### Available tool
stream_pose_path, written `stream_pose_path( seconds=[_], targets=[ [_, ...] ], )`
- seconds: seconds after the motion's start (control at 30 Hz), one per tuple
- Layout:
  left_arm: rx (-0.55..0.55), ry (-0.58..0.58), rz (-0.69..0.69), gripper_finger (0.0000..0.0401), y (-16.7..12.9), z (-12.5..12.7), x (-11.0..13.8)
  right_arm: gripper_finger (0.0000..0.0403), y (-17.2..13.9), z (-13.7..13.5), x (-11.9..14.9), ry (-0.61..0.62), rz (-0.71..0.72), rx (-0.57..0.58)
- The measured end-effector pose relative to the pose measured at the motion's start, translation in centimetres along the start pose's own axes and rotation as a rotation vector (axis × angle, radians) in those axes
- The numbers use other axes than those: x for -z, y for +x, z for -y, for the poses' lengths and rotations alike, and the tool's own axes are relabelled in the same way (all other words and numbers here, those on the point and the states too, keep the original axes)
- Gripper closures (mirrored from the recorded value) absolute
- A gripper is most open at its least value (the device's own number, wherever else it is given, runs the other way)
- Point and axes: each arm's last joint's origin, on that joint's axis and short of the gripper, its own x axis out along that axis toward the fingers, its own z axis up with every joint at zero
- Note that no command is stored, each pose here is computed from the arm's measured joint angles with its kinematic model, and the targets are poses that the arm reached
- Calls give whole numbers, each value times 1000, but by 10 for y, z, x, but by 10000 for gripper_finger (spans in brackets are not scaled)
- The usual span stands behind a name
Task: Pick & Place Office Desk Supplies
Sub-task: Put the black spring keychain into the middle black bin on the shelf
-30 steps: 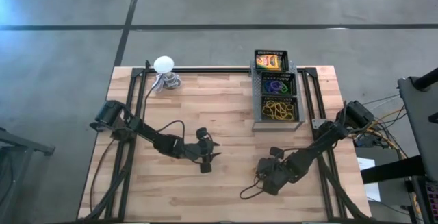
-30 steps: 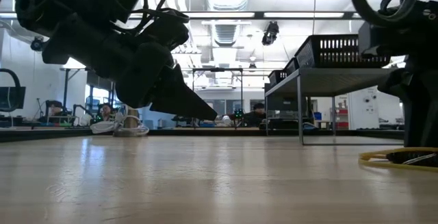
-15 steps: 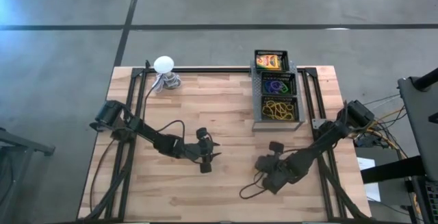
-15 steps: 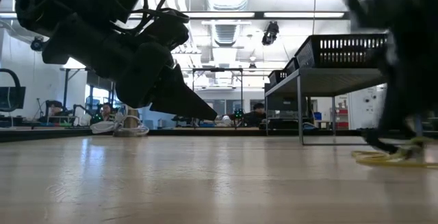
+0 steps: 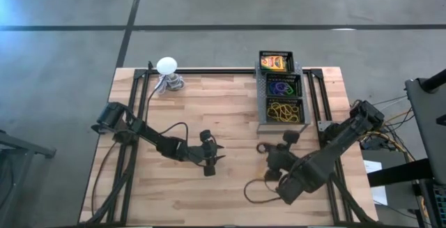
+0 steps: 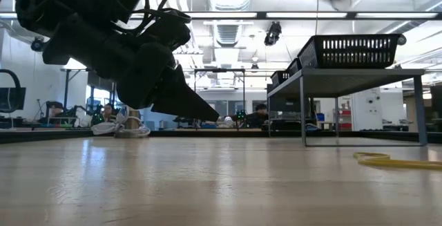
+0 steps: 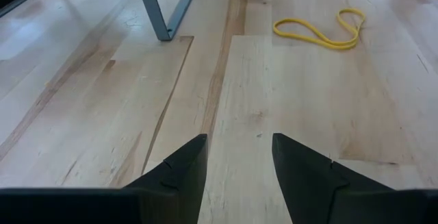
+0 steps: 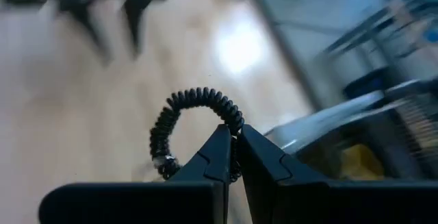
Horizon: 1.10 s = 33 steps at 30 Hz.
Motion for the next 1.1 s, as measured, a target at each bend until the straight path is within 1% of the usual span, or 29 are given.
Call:
stream_pose_path(
  seconds=[0.17,0.27,0.43,0.57,0.63,0.7,0.8,0.97,1.03,1.1],
  targets=[
    [0,0,0,233,0,0,0,385,-5,41,-29,-14,74,161],
    [0,0,0,233,0,0,0,385,6,76,-42,35,29,227],
    [0,0,0,233,0,0,0,385,46,145,-48,124,-189,321],
    [0,0,0,233,0,0,0,385,79,202,-38,193,-394,388],
    [0,0,0,233,0,0,0,385,97,226,-28,219,-501,385],
    [-1,2,-5,233,0,0,1,385,110,245,-18,250,-577,356],
    [-1,4,-8,233,0,0,1,385,126,265,-3,292,-638,284],
    [-2,7,-15,233,0,0,2,383,140,273,12,333,-645,135],
    [-2,7,-15,233,0,0,2,379,143,270,15,339,-648,103],
    [-2,7,-15,233,0,0,2,372,145,268,18,337,-655,103]
  ],
)
